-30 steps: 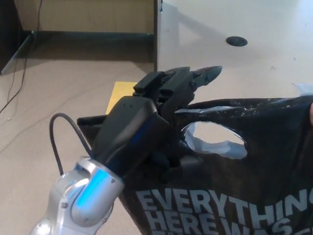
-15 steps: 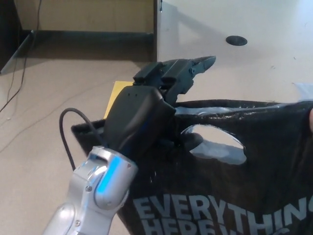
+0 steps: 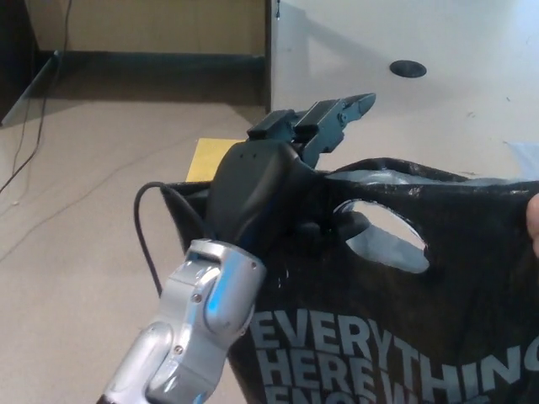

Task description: A person is holding a plastic bag and the robot extends its left hand to grab the bag by hooking its thumb into the holes at the top and brings its hand down by its side. Then it extends its arm again to hand the plastic bag back to the person.

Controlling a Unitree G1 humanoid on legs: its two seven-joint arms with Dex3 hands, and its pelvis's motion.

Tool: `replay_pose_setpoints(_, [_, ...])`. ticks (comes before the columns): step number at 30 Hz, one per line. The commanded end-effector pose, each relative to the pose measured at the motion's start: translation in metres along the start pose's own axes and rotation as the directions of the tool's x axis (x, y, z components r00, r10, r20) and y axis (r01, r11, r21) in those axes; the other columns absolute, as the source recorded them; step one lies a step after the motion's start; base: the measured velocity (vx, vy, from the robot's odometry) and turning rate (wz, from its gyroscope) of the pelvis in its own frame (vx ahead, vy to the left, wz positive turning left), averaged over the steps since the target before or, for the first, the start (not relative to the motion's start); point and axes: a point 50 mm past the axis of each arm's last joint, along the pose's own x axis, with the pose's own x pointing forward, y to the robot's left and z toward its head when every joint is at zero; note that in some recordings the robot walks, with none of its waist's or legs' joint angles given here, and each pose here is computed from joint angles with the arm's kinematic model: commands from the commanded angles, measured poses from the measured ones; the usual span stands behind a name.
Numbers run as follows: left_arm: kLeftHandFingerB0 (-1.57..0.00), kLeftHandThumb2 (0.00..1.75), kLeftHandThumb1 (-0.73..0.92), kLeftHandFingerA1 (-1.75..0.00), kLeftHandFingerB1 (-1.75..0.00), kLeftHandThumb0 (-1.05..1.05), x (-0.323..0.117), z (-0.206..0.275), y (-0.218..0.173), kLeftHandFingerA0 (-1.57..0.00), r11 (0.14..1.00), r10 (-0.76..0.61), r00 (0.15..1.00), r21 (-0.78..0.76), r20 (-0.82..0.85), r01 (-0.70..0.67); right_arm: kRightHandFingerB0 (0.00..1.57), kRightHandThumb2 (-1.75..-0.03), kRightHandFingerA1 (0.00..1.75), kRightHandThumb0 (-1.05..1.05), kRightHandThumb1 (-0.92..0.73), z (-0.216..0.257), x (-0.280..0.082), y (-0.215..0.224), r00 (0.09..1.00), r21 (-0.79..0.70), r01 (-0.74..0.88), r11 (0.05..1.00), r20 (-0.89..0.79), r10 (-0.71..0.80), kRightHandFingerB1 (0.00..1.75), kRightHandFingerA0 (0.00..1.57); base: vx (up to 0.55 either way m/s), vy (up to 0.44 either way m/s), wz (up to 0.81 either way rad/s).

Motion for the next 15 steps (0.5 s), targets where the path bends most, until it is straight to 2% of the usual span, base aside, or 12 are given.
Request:
replay_pose_setpoints(1, [-0.24,0.72,0.43,-0.45,-0.4,-0.58,0.011,0.009,-0.003,-0.37,0.998,0.056,0.998,-0.01,0.037,-0.055,0.5,-0.62,0.56,-0.39,-0.72,-0.003,-0.001,-0.008,1.0,-0.018,0.008,1.0,-0.007,-0.009,0.38,0.69,0.0,0.0,0.0])
replay_pose_setpoints(3, [-0.23,0.73,0.43,-0.46,-0.4,-0.58,0.013,0.011,-0.005,-0.4,0.998,0.059,0.997,-0.003,0.043,-0.059,0.52,-0.62,0.61,-0.39,-0.72,-0.003,-0.001,-0.007,1.0,-0.014,0.007,1.0,-0.008,-0.007,0.38,0.71,0.0,0.0,0.0])
replay_pose_setpoints(6, [-0.25,0.74,0.44,-0.47,-0.41,-0.59,0.018,0.017,-0.008,-0.4,0.996,0.085,0.994,0.017,0.065,-0.087,0.52,-0.62,0.57,-0.38,-0.72,-0.001,0.0,-0.007,1.0,-0.014,0.006,1.0,0.001,-0.006,0.39,0.68,0.0,0.0,0.0])
replay_pose_setpoints(7, [-0.3,0.56,0.51,-0.38,-0.31,-0.52,0.019,0.019,-0.01,-0.46,0.996,0.091,0.994,0.014,0.066,-0.092,0.53,-0.62,0.6,-0.38,-0.71,-0.001,0.0,-0.007,1.0,-0.016,0.006,1.0,0.002,-0.006,0.39,0.68,0.0,0.0,0.0])
replay_pose_setpoints(11, [-0.32,0.57,0.54,-0.42,-0.32,-0.52,0.025,0.026,-0.01,-0.52,0.994,0.106,0.992,0.014,0.069,-0.107,0.52,-0.62,0.57,-0.39,-0.72,0.001,0.001,-0.007,1.0,-0.025,0.004,1.0,0.011,-0.004,0.39,0.7,0.0,0.0,0.0])
replay_pose_setpoints(12, [-0.26,0.77,0.45,-0.54,-0.43,-0.58,0.026,0.027,-0.01,-0.48,0.994,0.11,0.991,0.016,0.071,-0.111,0.52,-0.62,0.58,-0.39,-0.72,0.002,0.001,-0.007,1.0,-0.02,0.002,1.0,0.013,-0.002,0.39,0.7,0.0,0.0,0.0])
replay_pose_setpoints(15, [-0.3,0.79,0.45,-0.54,-0.44,-0.58,0.029,0.032,-0.008,-0.47,0.992,0.128,0.987,0.01,0.097,-0.13,0.54,-0.62,0.61,-0.38,-0.71,0.003,0.002,-0.009,1.0,-0.012,0.005,1.0,0.019,-0.005,0.39,0.7,0.0,0.0,0.0])
